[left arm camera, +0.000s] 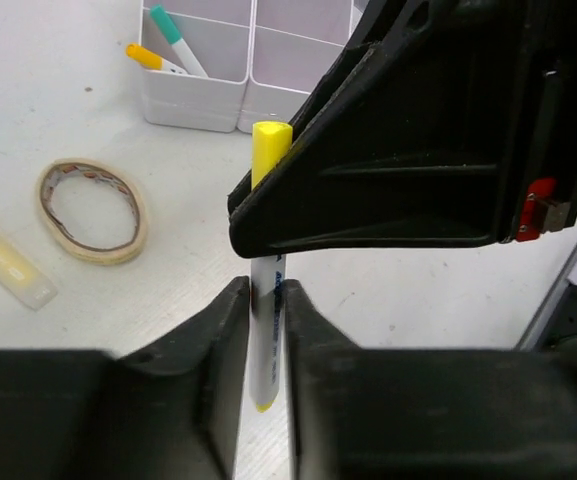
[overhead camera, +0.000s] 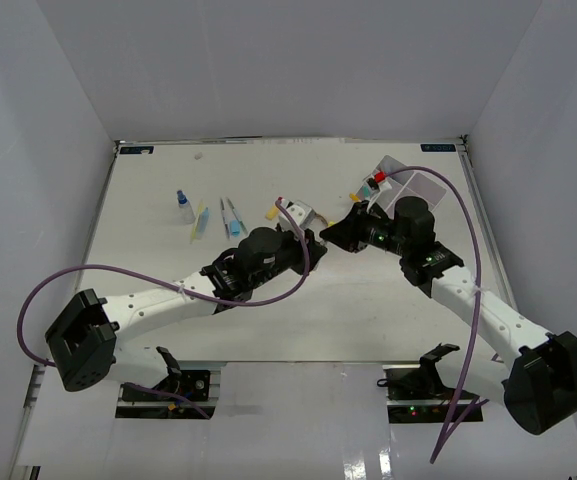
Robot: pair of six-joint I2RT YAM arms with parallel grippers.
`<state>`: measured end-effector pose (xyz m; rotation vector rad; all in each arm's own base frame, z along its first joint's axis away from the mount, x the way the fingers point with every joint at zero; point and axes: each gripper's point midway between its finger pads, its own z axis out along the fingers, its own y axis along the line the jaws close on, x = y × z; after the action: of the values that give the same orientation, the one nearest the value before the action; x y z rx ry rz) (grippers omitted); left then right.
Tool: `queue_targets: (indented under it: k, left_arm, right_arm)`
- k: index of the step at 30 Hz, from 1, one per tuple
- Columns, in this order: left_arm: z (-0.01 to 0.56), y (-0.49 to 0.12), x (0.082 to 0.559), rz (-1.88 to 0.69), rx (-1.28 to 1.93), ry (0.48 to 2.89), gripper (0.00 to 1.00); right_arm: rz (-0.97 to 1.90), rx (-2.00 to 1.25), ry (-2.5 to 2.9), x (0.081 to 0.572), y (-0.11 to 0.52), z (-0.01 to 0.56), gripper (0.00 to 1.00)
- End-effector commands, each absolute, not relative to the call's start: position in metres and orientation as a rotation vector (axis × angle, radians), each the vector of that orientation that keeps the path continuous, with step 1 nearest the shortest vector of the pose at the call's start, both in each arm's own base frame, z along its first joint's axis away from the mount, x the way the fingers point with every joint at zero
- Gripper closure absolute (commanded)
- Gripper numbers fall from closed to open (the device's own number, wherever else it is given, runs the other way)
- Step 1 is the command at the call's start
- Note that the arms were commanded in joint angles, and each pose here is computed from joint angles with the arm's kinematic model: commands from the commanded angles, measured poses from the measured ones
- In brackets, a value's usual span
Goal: Sort the stationery into containers
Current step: Place the pen in the storage box.
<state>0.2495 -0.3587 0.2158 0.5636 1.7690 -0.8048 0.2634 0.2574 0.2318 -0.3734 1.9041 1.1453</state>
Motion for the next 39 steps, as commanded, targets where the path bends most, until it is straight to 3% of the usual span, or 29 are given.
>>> queue_targets:
  k: [1, 3, 4, 6, 7, 15, 29, 35, 36, 39]
  left_arm:
    - [0.229, -0.35, 0.257, -0.783, 0.496, 1.761, 0.63]
    - [0.223, -0.341, 0.265, -0.765, 0.46, 1.798, 0.45]
    - [0.22, -0.338, 0.267, -0.759, 0.447, 1.814, 0.29]
    - [0.213, -0.322, 0.277, -0.74, 0.387, 1.864, 0.15]
    - [0.21, -0.316, 0.281, -0.732, 0.364, 1.884, 0.03]
    - [0.202, -0.22, 0.326, -0.582, 0.163, 2.088, 0.02]
    - [0.149, -0.159, 0.341, -0.455, 0.058, 2.275, 0.02]
    - [0.144, -0.16, 0.338, -0.477, 0.048, 2.29, 0.02]
    - [0.143, -0.161, 0.338, -0.48, 0.048, 2.295, 0.02]
    - [0.138, -0.163, 0.337, -0.495, 0.046, 2.312, 0.02]
  right_arm:
    - [1.072, -0.369, 1.839, 0.281, 0.254, 0.249, 0.92]
    - [1.001, -0.356, 1.85, 0.29, 0.248, 0.242, 0.92]
    - [0.969, -0.352, 1.847, 0.295, 0.246, 0.243, 0.92]
    - [0.822, -0.307, 1.854, 0.314, 0.231, 0.238, 0.92]
    - [0.764, -0.296, 1.843, 0.321, 0.224, 0.24, 0.92]
    - [0.077, -0.107, 1.719, 0.404, 0.132, 0.259, 0.92]
    - [-0.111, -0.099, 1.664, 0.469, 0.11, 0.235, 0.91]
    - [-0.095, -0.083, 1.736, 0.476, 0.114, 0.2, 0.7]
    - [-0.092, -0.081, 1.748, 0.475, 0.114, 0.197, 0.61]
    - [-0.079, -0.061, 1.742, 0.468, 0.111, 0.205, 0.46]
